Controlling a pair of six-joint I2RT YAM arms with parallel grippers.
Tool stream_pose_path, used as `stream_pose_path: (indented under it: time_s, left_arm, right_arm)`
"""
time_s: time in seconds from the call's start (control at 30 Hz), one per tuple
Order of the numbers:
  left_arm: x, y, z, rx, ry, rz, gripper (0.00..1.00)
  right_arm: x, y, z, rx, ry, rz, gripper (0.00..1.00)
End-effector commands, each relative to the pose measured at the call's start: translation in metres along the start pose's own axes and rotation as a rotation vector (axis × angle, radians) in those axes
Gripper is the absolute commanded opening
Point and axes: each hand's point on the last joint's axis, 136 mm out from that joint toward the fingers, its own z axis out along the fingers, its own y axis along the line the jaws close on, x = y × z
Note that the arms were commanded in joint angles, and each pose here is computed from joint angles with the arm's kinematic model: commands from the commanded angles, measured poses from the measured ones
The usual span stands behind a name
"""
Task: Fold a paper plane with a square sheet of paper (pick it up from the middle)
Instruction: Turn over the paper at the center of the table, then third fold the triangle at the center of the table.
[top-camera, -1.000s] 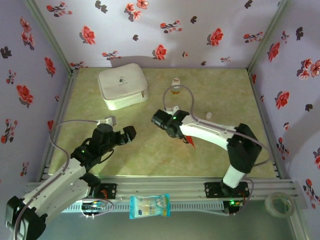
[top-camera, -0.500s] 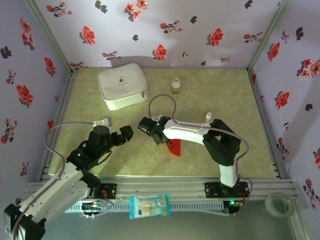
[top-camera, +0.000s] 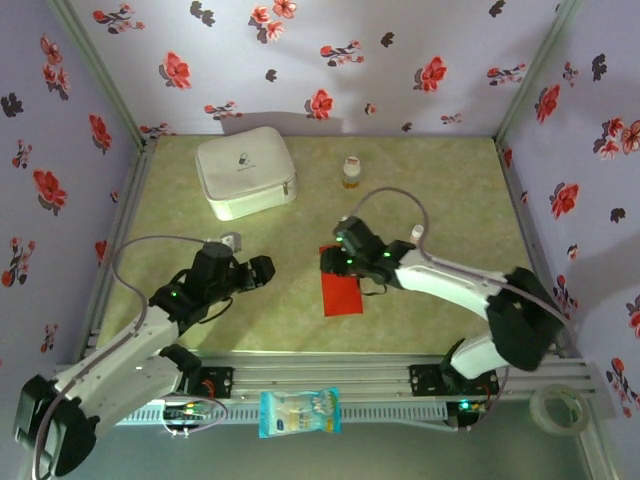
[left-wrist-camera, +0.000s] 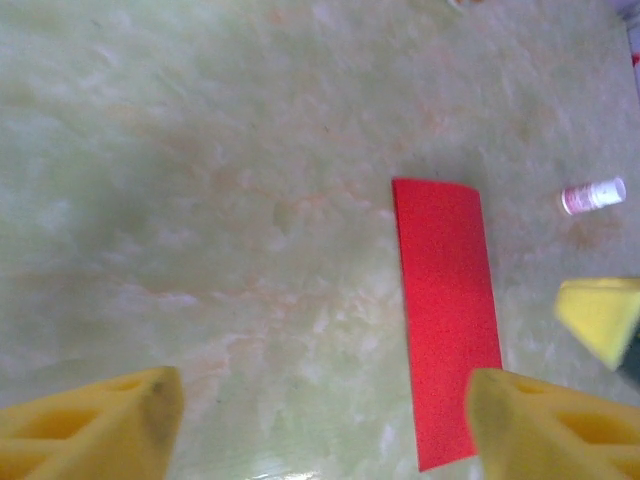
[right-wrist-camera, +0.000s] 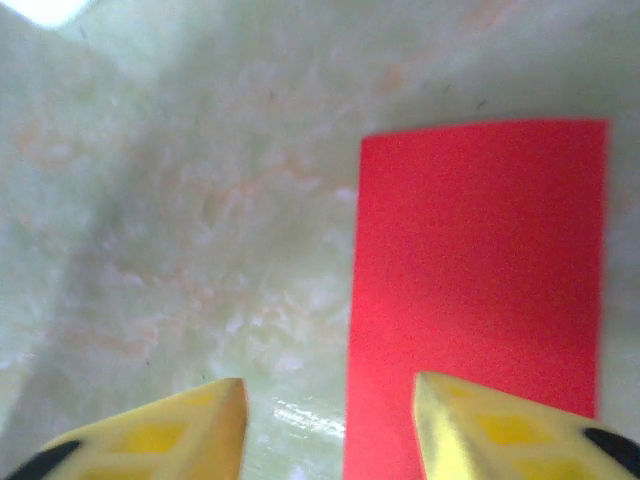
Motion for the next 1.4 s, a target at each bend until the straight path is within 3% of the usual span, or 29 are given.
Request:
stream_pose_path:
  time_s: [0.0, 0.17, 0.3, 0.73, 0.9, 1.23, 1.37]
  left_arm:
    - [-0.003, -0.031, 0.013, 0.101, 0.077, 0.014, 0.63]
    - [0.016, -0.040, 0.047, 0.101, 0.212, -0.012, 0.52]
    - [0.027, -0.054, 0.069, 0.114, 0.272, -0.009, 0.51]
    - [0.052, -0.072, 0.114, 0.104, 0.395, -0.025, 0.55]
    - [0.062, -0.073, 0.127, 0.120, 0.429, -0.059, 0.55]
    - [0.074, -0.069, 0.139, 0.111, 0.458, -0.085, 0.51]
    - [0.075, -0.069, 0.138, 0.113, 0.459, -0.078, 0.52]
  right_arm:
    - [-0.001, -0.022, 0.000, -0.100, -0.011, 0.170, 0.34]
    - [0.013, -0.046, 0.005, -0.209, 0.035, 0.316, 0.13]
    - [0.025, -0.050, 0.017, -0.220, 0.096, 0.332, 0.04]
    - [0.057, -0.092, 0.045, -0.085, 0.176, 0.421, 0.04]
    - [0.067, -0.095, 0.047, -0.105, 0.186, 0.476, 0.05]
    - [0.048, -0.073, 0.033, -0.210, 0.137, 0.479, 0.08]
    - [0.035, -0.073, 0.019, -0.190, 0.110, 0.439, 0.09]
